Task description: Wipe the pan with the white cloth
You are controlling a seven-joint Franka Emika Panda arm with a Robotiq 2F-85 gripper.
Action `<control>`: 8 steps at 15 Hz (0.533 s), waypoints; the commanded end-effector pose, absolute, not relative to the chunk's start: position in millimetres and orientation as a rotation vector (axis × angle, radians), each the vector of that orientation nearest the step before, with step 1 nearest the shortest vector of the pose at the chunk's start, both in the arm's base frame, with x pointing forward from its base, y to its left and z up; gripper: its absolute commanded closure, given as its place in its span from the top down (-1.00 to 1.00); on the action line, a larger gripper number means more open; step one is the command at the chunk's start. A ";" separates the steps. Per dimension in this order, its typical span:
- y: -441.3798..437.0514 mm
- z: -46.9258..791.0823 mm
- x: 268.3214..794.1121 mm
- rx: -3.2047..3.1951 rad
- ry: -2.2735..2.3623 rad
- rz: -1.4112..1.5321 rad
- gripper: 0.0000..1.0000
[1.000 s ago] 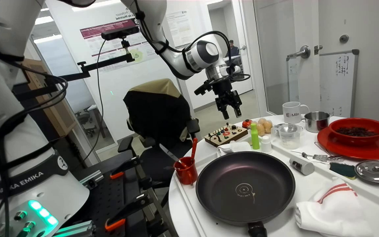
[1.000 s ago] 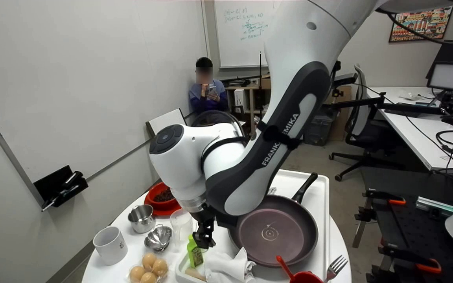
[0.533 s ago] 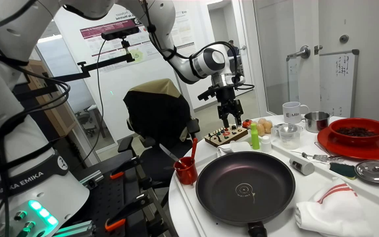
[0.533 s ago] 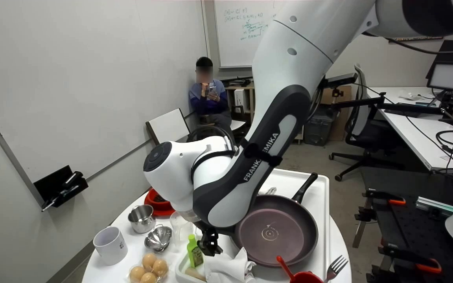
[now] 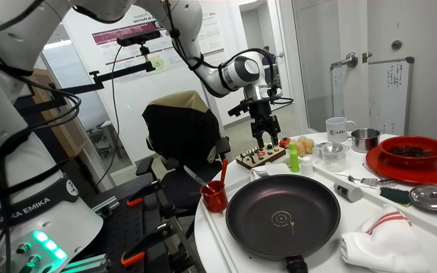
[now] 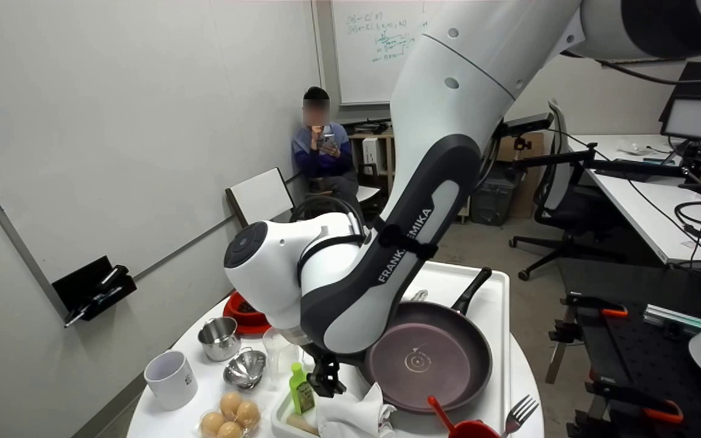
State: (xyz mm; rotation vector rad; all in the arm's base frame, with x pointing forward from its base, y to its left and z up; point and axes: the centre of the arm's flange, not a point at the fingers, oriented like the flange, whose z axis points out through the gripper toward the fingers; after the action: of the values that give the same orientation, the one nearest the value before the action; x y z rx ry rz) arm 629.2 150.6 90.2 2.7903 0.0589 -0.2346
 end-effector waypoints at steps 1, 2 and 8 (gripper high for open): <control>155.3 64.0 629.6 2.788 0.066 -0.238 1.00; 155.7 56.3 629.3 2.787 0.075 -0.246 1.00; 168.2 15.7 627.3 2.781 0.166 -0.170 1.00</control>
State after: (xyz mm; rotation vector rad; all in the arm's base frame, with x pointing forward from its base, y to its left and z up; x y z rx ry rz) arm 617.0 158.4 31.7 2.7923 0.1174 -0.2276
